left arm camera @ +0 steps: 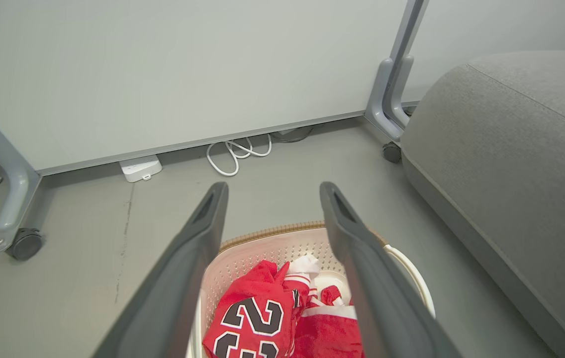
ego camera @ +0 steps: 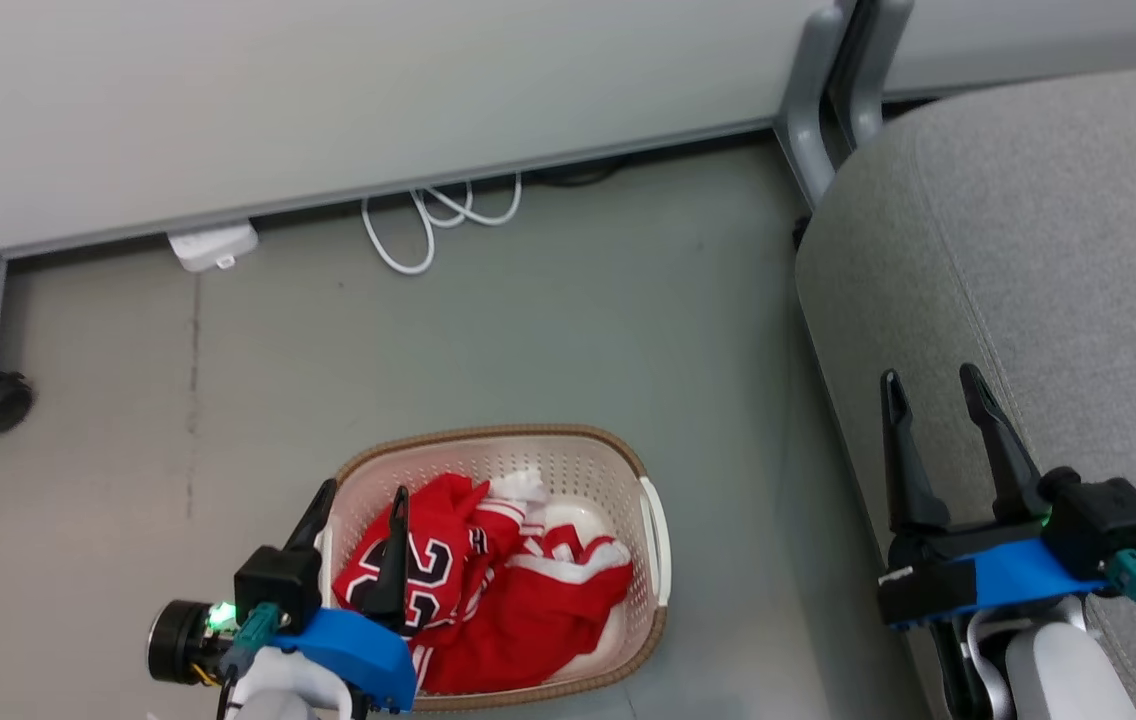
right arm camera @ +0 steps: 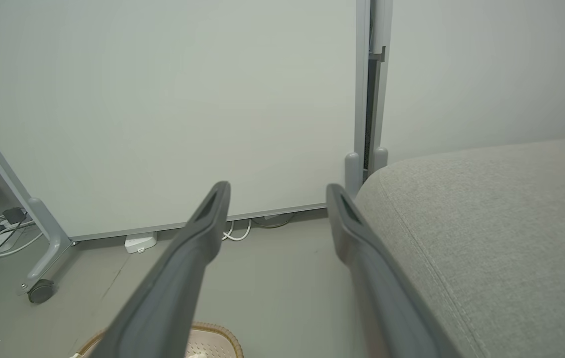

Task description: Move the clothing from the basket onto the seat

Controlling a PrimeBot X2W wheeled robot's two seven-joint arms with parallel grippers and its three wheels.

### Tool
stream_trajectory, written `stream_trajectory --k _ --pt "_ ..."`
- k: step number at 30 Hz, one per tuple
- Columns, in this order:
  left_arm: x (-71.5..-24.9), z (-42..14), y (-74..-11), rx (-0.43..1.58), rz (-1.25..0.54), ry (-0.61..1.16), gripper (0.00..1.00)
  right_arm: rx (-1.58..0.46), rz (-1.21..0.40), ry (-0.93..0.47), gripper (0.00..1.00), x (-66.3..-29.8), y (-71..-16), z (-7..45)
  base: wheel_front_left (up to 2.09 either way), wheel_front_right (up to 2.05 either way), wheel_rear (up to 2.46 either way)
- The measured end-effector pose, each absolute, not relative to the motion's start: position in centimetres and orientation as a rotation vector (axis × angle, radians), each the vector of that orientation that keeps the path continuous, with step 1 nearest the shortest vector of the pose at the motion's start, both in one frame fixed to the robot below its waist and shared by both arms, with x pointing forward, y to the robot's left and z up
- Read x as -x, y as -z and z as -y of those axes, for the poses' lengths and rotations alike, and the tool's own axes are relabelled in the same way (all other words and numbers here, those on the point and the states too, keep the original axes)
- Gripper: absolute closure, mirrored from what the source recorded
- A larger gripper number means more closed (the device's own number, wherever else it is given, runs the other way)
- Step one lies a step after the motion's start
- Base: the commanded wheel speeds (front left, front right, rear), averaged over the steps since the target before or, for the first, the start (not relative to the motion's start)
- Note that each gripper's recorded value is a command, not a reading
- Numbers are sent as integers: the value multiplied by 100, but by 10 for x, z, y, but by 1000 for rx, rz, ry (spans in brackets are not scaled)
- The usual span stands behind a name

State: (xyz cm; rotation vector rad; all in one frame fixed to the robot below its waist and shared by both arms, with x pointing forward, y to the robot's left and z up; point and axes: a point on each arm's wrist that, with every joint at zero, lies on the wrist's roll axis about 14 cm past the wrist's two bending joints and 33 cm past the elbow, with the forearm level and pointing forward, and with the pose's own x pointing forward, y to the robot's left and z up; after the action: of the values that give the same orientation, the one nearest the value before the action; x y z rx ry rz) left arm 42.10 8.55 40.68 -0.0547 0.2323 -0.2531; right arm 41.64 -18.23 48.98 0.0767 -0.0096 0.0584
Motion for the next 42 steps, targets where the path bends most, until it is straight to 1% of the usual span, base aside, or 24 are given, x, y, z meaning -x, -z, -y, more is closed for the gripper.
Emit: stream_trajectory --k 5,11,17,20,26,32,40,41,42 --pt "-441 -72 -355 11 -375 325 0 -82 -12 -56 0 -441 -472 184 0 0 0" --pt "-450 -62 -279 -37 -581 386 0 -89 -54 -46 0 -464 -443 191 0 0 0" --pt "-436 -50 -208 -66 -794 437 0 -79 -134 -12 0 -467 -407 205 0 0 0" --pt "-434 -50 -180 -80 -869 428 0 -69 -176 8 0 -466 -391 213 0 0 0" --pt "-438 -41 -144 -104 -918 429 0 -69 -221 40 0 -464 -371 225 0 0 0" --pt "-448 -45 -114 -158 -941 407 0 -67 -266 51 0 -462 -352 229 0 0 0" --pt "-450 -49 -90 -170 -977 377 0 -87 -311 45 0 -460 -333 225 0 0 0" --pt "-450 -50 -89 -167 -983 373 60 -88 -310 43 0 -461 -333 225 0 0 0" --pt "-450 -50 -88 -167 -986 371 100 -90 -310 43 0 -462 -332 225 0 0 0"
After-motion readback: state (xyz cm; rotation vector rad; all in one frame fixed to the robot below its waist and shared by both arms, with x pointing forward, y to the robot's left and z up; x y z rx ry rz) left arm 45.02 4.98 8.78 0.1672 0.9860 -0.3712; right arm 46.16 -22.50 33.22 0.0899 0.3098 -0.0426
